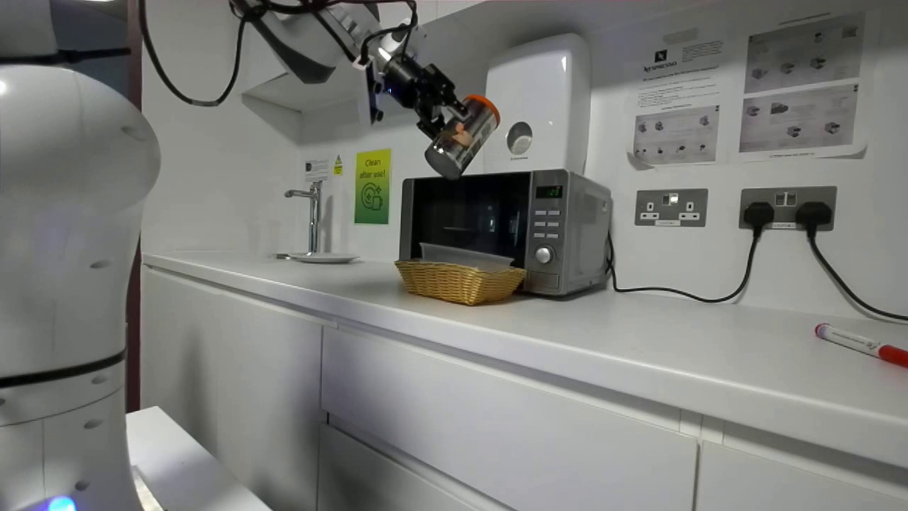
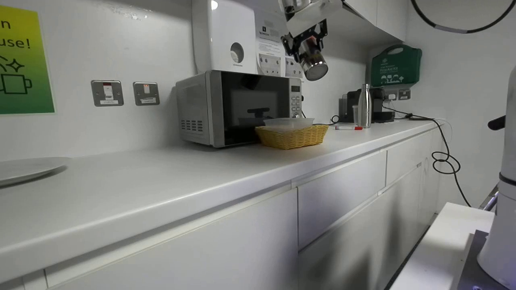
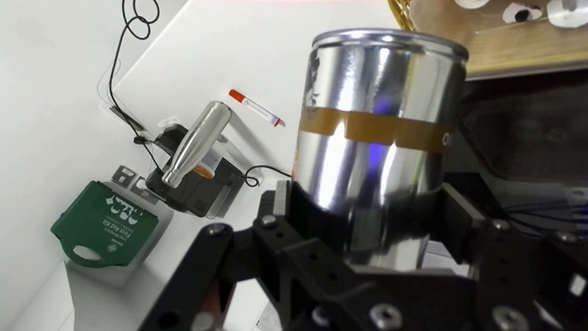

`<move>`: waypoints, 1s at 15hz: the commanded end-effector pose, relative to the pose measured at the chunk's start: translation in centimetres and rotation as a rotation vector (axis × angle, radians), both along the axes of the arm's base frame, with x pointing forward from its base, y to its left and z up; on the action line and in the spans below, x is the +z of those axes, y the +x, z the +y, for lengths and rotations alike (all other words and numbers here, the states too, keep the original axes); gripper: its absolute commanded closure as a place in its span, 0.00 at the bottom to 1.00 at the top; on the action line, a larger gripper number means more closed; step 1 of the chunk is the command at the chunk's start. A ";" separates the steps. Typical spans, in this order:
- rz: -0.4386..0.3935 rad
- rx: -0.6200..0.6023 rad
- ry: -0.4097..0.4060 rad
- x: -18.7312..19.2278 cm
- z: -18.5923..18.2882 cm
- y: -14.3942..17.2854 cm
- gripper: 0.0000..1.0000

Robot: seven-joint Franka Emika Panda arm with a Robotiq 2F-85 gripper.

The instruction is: Put the brown box in front of the microwave then put the flask in the colourless bowl

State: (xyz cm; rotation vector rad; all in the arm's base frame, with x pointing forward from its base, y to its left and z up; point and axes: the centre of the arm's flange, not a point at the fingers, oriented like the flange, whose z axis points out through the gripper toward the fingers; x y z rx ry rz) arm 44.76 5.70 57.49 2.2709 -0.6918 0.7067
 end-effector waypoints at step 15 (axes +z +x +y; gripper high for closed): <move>-0.122 0.186 -0.001 -8.7 3.9 1.8 0.47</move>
